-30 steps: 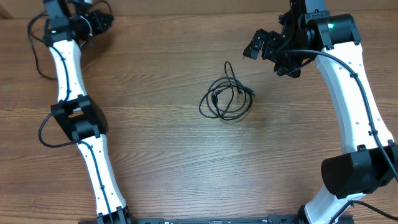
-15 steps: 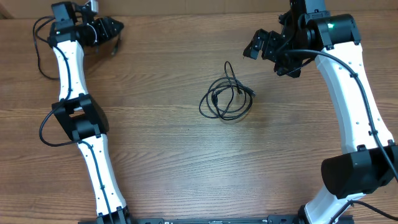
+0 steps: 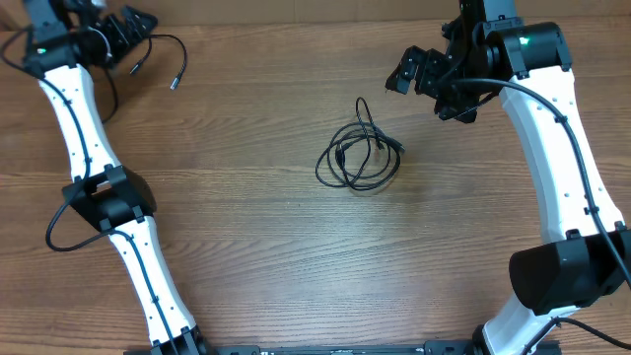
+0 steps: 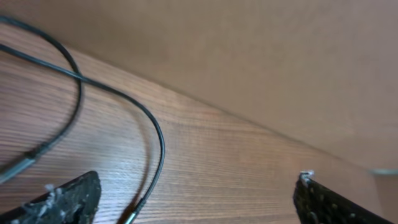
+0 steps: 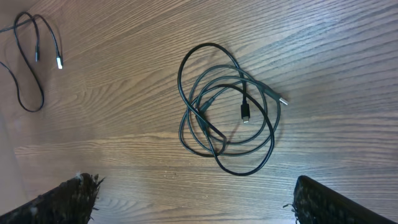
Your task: Untangle cables
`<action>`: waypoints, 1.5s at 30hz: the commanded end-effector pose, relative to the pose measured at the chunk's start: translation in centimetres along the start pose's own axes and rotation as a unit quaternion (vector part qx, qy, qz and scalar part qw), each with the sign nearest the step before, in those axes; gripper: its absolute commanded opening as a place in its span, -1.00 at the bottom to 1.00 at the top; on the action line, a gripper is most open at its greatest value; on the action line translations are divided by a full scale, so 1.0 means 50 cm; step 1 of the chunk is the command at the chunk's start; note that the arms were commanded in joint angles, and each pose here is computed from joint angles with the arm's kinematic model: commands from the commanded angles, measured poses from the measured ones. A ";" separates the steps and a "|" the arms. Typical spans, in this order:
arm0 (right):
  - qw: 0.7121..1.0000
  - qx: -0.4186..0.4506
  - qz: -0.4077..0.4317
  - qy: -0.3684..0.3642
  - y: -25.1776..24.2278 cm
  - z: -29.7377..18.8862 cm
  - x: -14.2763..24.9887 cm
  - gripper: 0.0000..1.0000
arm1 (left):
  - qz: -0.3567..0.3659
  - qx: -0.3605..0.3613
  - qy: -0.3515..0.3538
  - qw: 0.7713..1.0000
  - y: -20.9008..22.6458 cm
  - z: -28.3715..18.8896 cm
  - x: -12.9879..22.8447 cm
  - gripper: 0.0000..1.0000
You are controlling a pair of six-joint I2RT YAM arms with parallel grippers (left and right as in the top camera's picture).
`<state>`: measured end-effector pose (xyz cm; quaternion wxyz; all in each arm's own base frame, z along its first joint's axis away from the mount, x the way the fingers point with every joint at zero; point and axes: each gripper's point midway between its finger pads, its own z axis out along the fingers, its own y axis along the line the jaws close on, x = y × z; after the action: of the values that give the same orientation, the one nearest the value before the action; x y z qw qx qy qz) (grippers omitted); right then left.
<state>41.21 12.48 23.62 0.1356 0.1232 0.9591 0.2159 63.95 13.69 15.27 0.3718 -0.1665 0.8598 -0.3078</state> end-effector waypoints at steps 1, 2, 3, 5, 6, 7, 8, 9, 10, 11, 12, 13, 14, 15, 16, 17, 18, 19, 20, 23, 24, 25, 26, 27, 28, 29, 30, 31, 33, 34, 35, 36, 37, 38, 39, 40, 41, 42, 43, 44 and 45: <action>1.000 0.000 -0.002 -0.003 -0.001 -0.004 -0.001 1.00 | -0.007 -0.062 -0.022 0.998 0.021 -0.044 -0.024 1.00; 1.000 0.000 -0.002 -0.003 -0.001 -0.004 -0.001 0.99 | -0.029 -0.100 -0.017 0.994 0.054 -0.053 -0.014 1.00; 1.000 0.000 -0.002 -0.003 -0.001 -0.004 -0.001 1.00 | -0.056 -0.149 -0.010 0.987 0.095 -0.065 0.001 1.00; 1.000 0.000 -0.002 -0.003 -0.001 -0.004 -0.001 1.00 | -0.121 -0.270 0.001 0.955 0.187 -0.104 0.042 1.00; 1.000 0.000 -0.002 -0.003 -0.001 -0.004 -0.001 1.00 | -0.149 -0.330 0.003 0.932 0.230 -0.132 0.063 0.99; 1.000 0.000 -0.002 -0.003 -0.001 -0.004 -0.001 1.00 | -0.168 -0.383 0.005 0.908 0.265 -0.159 0.082 0.99; 1.000 0.000 -0.002 -0.003 -0.001 -0.004 -0.001 1.00 | -0.181 -0.423 0.007 0.888 0.292 -0.183 0.096 0.99; 1.000 0.000 -0.002 -0.003 -0.001 -0.004 -0.001 1.00 | -0.188 -0.451 0.010 0.873 0.313 -0.202 0.108 0.99; 1.000 0.000 -0.002 -0.003 -0.001 -0.004 -0.001 1.00 | -0.193 -0.467 0.014 0.863 0.330 -0.217 0.116 0.98; 1.000 0.000 -0.002 -0.003 -0.001 -0.004 -0.001 1.00 | -0.200 -0.471 0.019 0.859 0.342 -0.227 0.122 0.99; 1.000 0.000 -0.002 -0.003 -0.001 -0.004 -0.001 1.00 | -0.207 -0.472 0.022 0.857 0.352 -0.234 0.127 0.99; 1.000 0.000 -0.002 -0.003 -0.001 -0.004 -0.001 1.00 | -0.214 -0.469 0.025 0.856 0.361 -0.240 0.130 0.99; 1.000 0.000 -0.002 -0.003 -0.001 -0.004 -0.001 1.00 | -0.224 -0.463 0.027 0.857 0.370 -0.245 0.133 0.99; 1.000 0.000 -0.002 -0.003 -0.001 -0.004 -0.001 1.00 | -0.232 -0.457 0.030 0.858 0.378 -0.250 0.135 0.99; 1.000 0.000 -0.002 -0.003 -0.001 -0.004 -0.001 1.00 | -0.241 -0.450 0.032 0.859 0.386 -0.253 0.139 0.99; 1.000 0.000 -0.002 -0.003 -0.001 -0.004 -0.001 0.99 | -0.249 -0.447 0.035 0.858 0.396 -0.257 0.142 0.99; 1.000 0.000 -0.002 -0.003 -0.001 -0.004 -0.001 1.00 | -0.257 -0.444 0.039 0.857 0.405 -0.260 0.149 0.99; 1.000 0.000 -0.002 -0.003 -0.001 -0.004 -0.001 1.00 | -0.263 -0.446 0.043 0.854 0.416 -0.264 0.156 0.99; 1.000 0.000 -0.002 -0.003 -0.001 -0.004 -0.001 1.00 | -0.271 -0.450 0.051 0.849 0.436 -0.266 0.169 1.00; 1.000 0.000 -0.002 -0.003 -0.001 -0.004 -0.001 1.00 | -0.259 -0.446 0.055 0.855 0.461 -0.251 0.173 0.95; 1.000 0.000 -0.002 -0.003 -0.001 -0.004 -0.001 1.00 | -0.242 -0.438 0.059 0.864 0.466 -0.240 0.169 0.89; 1.000 0.000 -0.002 -0.003 -0.001 -0.004 -0.001 1.00 | -0.225 -0.427 0.061 0.874 0.469 -0.228 0.164 0.83; 1.000 0.000 -0.002 -0.003 -0.001 -0.004 -0.001 1.00 | -0.209 -0.414 0.063 0.884 0.469 -0.217 0.159 0.80; 1.000 0.000 -0.002 -0.003 -0.001 -0.004 -0.001 1.00 | -0.197 -0.403 0.064 0.891 0.468 -0.207 0.155 0.77; 1.000 0.000 -0.002 -0.003 -0.001 -0.004 -0.001 1.00 | -0.191 -0.394 0.062 0.897 0.467 -0.197 0.151 0.72; 1.000 0.000 -0.002 -0.003 -0.001 -0.004 -0.001 0.99 | -0.190 -0.389 0.058 0.900 0.467 -0.190 0.147 0.68; 1.000 0.000 -0.002 -0.003 -0.001 -0.004 -0.001 0.99 | -0.188 -0.384 0.054 0.903 0.467 -0.184 0.143 0.66; 1.000 0.000 -0.002 -0.003 -0.001 -0.004 -0.001 1.00 | -0.185 -0.379 0.050 0.905 0.467 -0.177 0.140 0.59; 1.000 0.000 -0.002 -0.003 -0.001 -0.004 -0.001 1.00 | -0.183 -0.376 0.044 0.907 0.471 -0.170 0.135 0.24; 1.000 0.000 -0.002 -0.003 -0.001 -0.004 -0.001 0.99 | -0.181 -0.376 0.042 0.908 0.475 -0.167 0.134 0.07; 1.000 0.000 -0.002 -0.003 -0.001 -0.004 -0.001 1.00 | -0.180 -0.376 0.040 0.908 0.478 -0.164 0.134 -0.11; 1.000 0.000 -0.002 -0.003 -0.001 -0.004 -0.001 1.00 | -0.179 -0.376 0.038 0.909 0.481 -0.161 0.133 -0.38; 1.000 0.000 -0.002 -0.003 -0.001 -0.004 -0.001 1.00 | -0.178 -0.375 0.036 0.909 0.483 -0.159 0.132 -0.51; 1.000 0.000 -0.002 -0.003 -0.001 -0.004 -0.001 1.00 | -0.177 -0.375 0.032 0.909 0.487 -0.157 0.129 -0.70; 1.000 0.000 -0.002 -0.003 -0.001 -0.004 -0.001 1.00 | -0.175 -0.374 0.027 0.910 0.489 -0.157 0.124 -0.87; 1.000 0.000 -0.002 -0.003 -0.001 -0.004 -0.001 1.00 | -0.170 -0.373 0.018 0.912 0.490 -0.156 0.114 -0.91; 1.000 0.000 -0.002 -0.003 -0.001 -0.004 -0.001 1.00 | -0.158 -0.371 0.012 0.915 0.490 -0.155 0.104 -0.92; 1.000 0.000 -0.002 -0.003 -0.001 -0.004 -0.001 1.00 | -0.140 -0.368 0.003 0.919 0.490 -0.154 0.088 -0.92; 1.000 0.000 -0.002 -0.003 -0.001 -0.004 -0.001 1.00 | -0.127 -0.366 -0.004 0.922 0.488 -0.154 0.076 -0.92; 1.000 0.000 -0.002 -0.003 -0.001 -0.004 -0.001 1.00 | -0.108 -0.364 -0.016 0.925 0.486 -0.154 0.057 -0.92; 1.000 0.000 -0.002 -0.003 -0.001 -0.004 -0.001 1.00 | -0.095 -0.362 -0.026 0.927 0.484 -0.153 0.042 -0.91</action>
<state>41.20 12.48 23.61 0.1354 0.1234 0.9591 0.2159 54.33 33.99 1.57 0.2531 -0.4183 0.8723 -0.0108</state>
